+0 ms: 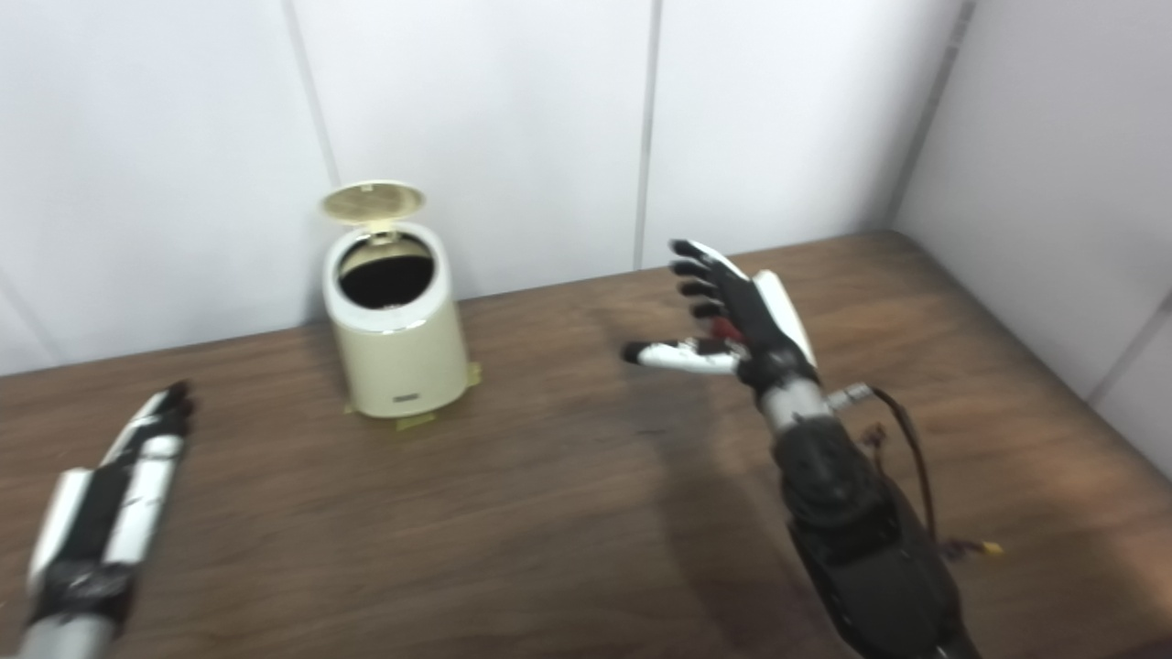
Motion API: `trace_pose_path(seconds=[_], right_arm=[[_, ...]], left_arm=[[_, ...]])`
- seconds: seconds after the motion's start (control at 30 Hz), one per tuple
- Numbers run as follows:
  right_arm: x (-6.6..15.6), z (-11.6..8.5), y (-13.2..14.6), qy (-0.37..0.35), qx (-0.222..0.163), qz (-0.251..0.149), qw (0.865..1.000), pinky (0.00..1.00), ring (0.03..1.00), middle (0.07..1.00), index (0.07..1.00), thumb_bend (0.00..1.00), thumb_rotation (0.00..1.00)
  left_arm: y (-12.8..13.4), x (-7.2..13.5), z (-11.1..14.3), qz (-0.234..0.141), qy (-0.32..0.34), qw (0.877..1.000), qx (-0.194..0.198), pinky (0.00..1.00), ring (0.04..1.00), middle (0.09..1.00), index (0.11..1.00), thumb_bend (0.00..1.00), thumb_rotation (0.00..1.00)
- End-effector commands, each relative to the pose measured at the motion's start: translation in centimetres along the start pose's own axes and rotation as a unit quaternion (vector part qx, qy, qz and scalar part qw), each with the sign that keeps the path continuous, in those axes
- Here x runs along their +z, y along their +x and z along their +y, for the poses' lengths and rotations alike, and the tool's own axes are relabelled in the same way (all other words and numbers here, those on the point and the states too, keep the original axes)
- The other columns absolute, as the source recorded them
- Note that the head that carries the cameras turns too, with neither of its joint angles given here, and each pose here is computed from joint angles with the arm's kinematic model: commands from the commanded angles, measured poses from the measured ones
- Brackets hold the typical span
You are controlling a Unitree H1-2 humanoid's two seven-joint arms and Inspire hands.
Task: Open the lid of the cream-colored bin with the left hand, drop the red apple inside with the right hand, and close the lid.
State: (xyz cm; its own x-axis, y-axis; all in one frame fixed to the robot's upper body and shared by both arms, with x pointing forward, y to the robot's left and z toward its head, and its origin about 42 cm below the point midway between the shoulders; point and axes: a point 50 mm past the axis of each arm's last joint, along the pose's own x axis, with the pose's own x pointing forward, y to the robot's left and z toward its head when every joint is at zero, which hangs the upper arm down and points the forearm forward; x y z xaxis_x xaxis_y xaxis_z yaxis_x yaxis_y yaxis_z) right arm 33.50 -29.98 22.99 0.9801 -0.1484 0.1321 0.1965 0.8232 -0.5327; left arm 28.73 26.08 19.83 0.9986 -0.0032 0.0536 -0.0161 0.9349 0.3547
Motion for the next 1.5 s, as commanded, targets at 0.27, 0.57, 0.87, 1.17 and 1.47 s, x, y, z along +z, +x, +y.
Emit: trace_pose_path(seconds=[0.27,0.57,0.87,1.17,1.47], right_arm=[[1.9,-3.2,3.1,-0.095,-0.032,-0.03,0.995,0.74,0.811,0.829,0.85,0.84,0.2],[3.1,-4.7,6.2,-0.208,-0.02,-0.035,0.977,0.73,0.82,0.852,0.853,0.89,0.07],[3.7,-6.0,9.4,-0.283,0.014,-0.009,0.959,0.74,0.88,0.887,0.873,0.92,0.09],[2.8,-6.0,12.4,-0.386,0.053,0.022,0.921,0.73,0.875,0.87,0.839,0.95,0.11],[2.5,-6.0,14.9,-0.472,0.098,0.045,0.875,0.82,0.906,0.871,0.829,0.96,0.13]], left_arm=[[0.7,1.0,0.5,-0.034,-0.031,0.999,0.003,0.97,0.955,0.957,0.978,0.33,0.96],[0.5,0.9,0.5,-0.023,-0.042,0.999,0.005,0.96,0.953,0.958,0.98,0.31,0.93],[0.1,1.2,0.5,-0.018,-0.052,0.999,0.004,0.95,0.954,0.959,0.977,0.3,0.9],[-0.4,1.8,0.9,-0.016,-0.038,0.999,0.003,0.99,0.963,0.961,0.976,0.28,0.93],[-0.6,2.2,1.0,-0.018,-0.043,0.999,0.001,0.97,0.944,0.955,0.974,0.26,0.92]])
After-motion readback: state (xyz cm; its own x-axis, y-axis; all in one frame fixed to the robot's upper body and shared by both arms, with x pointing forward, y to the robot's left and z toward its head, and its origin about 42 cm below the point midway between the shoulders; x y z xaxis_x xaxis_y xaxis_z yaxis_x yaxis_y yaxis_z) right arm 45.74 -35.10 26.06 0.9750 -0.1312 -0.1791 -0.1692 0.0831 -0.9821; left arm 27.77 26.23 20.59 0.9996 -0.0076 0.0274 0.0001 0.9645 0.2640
